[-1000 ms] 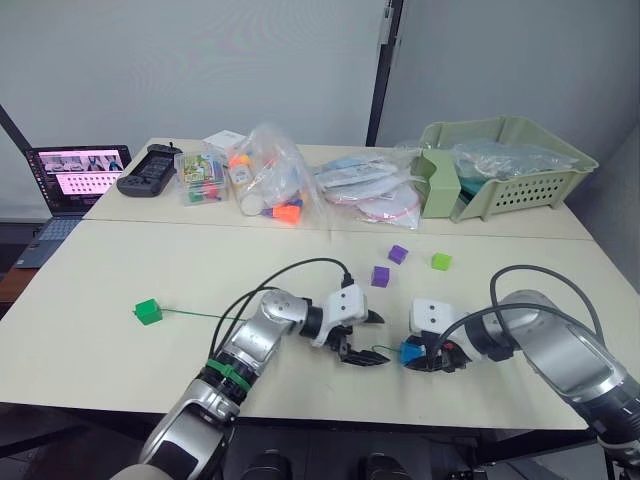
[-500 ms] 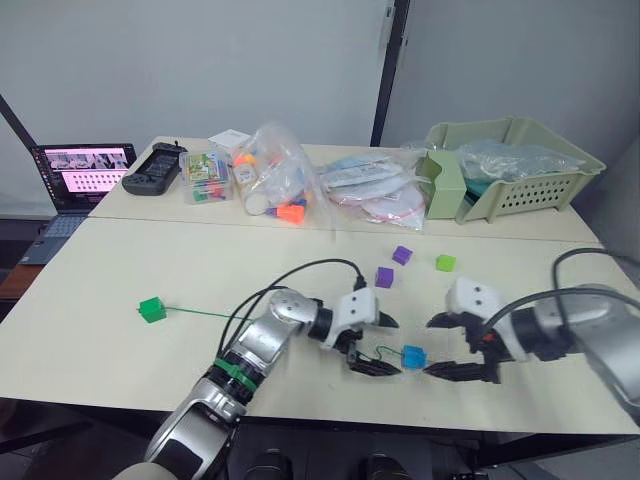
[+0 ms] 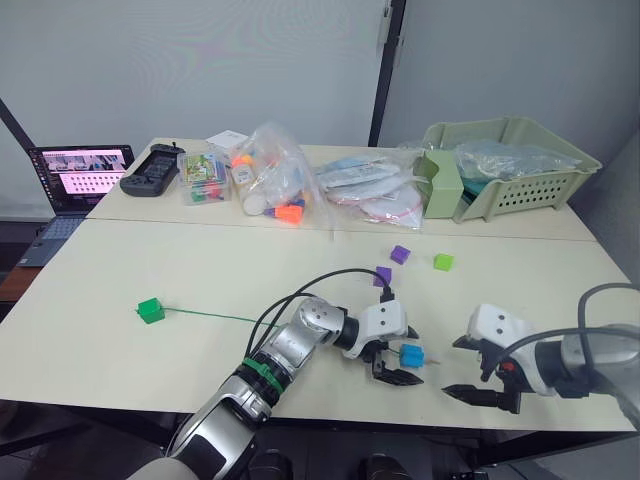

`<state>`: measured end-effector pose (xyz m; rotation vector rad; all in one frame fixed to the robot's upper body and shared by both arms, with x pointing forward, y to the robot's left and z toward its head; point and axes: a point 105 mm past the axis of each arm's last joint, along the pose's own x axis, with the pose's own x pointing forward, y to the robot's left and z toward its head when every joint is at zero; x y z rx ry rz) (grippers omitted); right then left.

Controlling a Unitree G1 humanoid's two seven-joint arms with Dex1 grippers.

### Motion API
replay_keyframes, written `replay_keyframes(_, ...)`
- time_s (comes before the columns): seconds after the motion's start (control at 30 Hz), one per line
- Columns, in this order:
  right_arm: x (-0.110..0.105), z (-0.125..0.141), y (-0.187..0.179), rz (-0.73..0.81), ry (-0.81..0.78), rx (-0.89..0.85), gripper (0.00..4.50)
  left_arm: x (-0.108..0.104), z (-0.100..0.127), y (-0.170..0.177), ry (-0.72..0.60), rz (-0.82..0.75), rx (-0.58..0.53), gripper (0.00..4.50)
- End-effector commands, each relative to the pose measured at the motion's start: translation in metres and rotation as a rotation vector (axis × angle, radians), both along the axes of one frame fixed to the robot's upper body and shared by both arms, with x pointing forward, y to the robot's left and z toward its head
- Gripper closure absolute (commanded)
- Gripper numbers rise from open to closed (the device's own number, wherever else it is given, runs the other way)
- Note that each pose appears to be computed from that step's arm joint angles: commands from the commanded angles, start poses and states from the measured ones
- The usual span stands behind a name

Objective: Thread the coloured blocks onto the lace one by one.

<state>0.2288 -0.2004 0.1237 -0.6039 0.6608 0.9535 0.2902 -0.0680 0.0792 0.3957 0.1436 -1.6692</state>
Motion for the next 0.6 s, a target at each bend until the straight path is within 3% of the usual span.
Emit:
replay_keyframes(0.03,0.006,0.007,0.000,0.032,-0.079,-0.031,0.00,0.004,0.013,-0.005,-0.046,-0.011,-0.026,1.59)
replay_keyframes(0.2,0.013,0.001,0.004,0.097,-0.109,-0.054,0.00,0.008,0.014,-0.004,-0.056,0.002,-0.025,3.10)
replay_keyframes(0.53,0.048,-0.011,0.021,0.240,-0.160,-0.141,0.00,0.009,0.011,0.000,-0.069,0.009,0.000,3.12)
replay_keyframes(0.6,0.051,-0.012,0.023,0.247,-0.155,-0.147,0.54,0.010,0.010,0.000,-0.071,0.012,0.004,3.12)
